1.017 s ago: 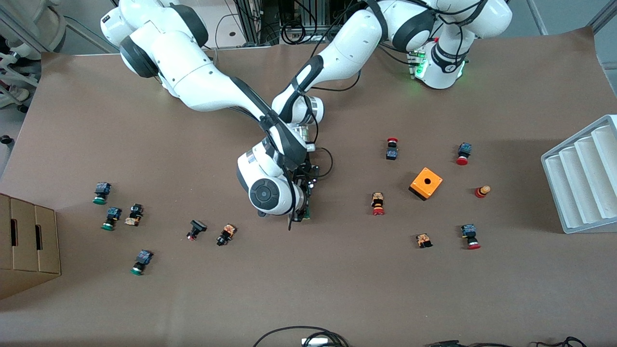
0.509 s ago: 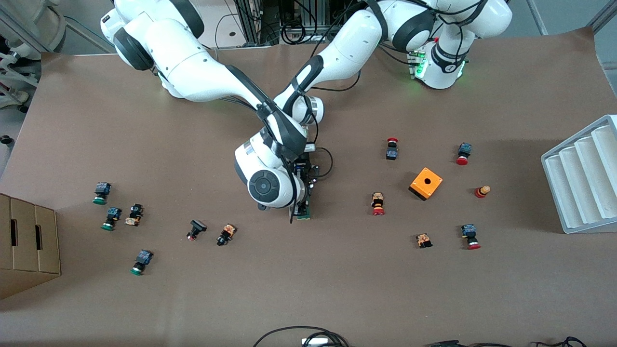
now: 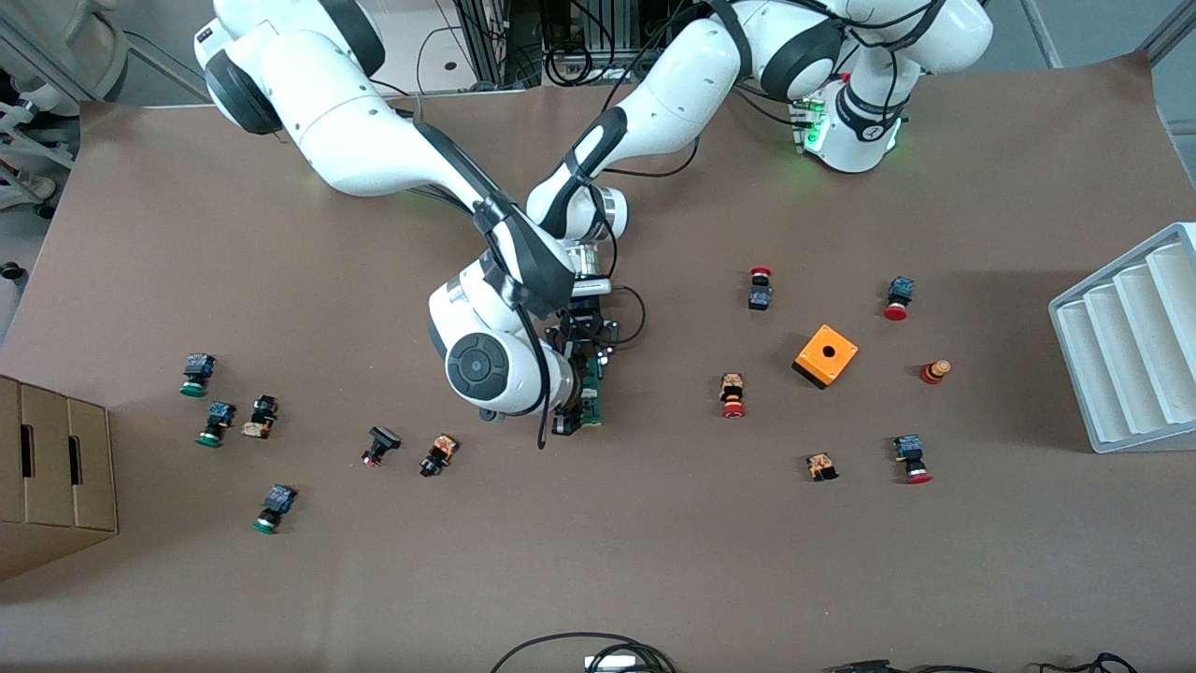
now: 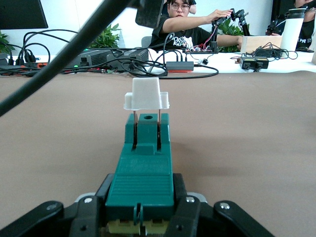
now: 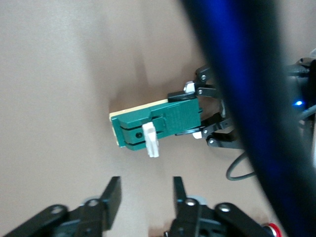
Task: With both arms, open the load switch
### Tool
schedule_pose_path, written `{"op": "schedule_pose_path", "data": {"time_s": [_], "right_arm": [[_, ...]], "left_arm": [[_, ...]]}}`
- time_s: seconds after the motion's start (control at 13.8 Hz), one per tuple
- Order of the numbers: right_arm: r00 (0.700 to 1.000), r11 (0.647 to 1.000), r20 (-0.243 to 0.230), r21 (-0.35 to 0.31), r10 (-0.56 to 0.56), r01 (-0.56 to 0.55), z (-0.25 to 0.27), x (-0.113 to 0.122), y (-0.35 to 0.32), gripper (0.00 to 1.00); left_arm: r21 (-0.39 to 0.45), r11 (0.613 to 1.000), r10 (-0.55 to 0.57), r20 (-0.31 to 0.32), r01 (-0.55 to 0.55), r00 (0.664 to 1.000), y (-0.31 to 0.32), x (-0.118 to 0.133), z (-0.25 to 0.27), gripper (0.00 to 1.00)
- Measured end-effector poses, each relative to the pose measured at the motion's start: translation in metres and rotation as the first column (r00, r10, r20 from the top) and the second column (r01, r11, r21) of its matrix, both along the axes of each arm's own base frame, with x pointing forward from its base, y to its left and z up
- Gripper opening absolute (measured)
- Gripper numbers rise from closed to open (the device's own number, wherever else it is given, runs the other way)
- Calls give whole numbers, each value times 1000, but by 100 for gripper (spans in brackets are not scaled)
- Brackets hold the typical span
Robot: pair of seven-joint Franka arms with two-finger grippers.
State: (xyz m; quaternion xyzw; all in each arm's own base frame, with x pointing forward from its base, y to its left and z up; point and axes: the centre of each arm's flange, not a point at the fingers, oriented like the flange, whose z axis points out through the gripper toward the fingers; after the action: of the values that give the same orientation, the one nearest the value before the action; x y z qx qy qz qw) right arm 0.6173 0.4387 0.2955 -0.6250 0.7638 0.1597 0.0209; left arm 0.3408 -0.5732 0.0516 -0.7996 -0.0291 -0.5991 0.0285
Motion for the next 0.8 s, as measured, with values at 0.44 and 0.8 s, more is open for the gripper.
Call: {"op": "schedule_pose_path", "data": {"time_s": [0.44, 0.8], "right_arm": [[1000, 1000, -9, -9, 9, -9, -31, 2, 0, 42], [1000, 999, -10, -17, 30, -30, -38, -4, 6, 33]], "left_arm": [[0, 1000, 0, 0, 0, 1000, 0, 0, 0, 52], [0, 1000, 0, 0, 0, 1000, 0, 0, 0, 52]]}}
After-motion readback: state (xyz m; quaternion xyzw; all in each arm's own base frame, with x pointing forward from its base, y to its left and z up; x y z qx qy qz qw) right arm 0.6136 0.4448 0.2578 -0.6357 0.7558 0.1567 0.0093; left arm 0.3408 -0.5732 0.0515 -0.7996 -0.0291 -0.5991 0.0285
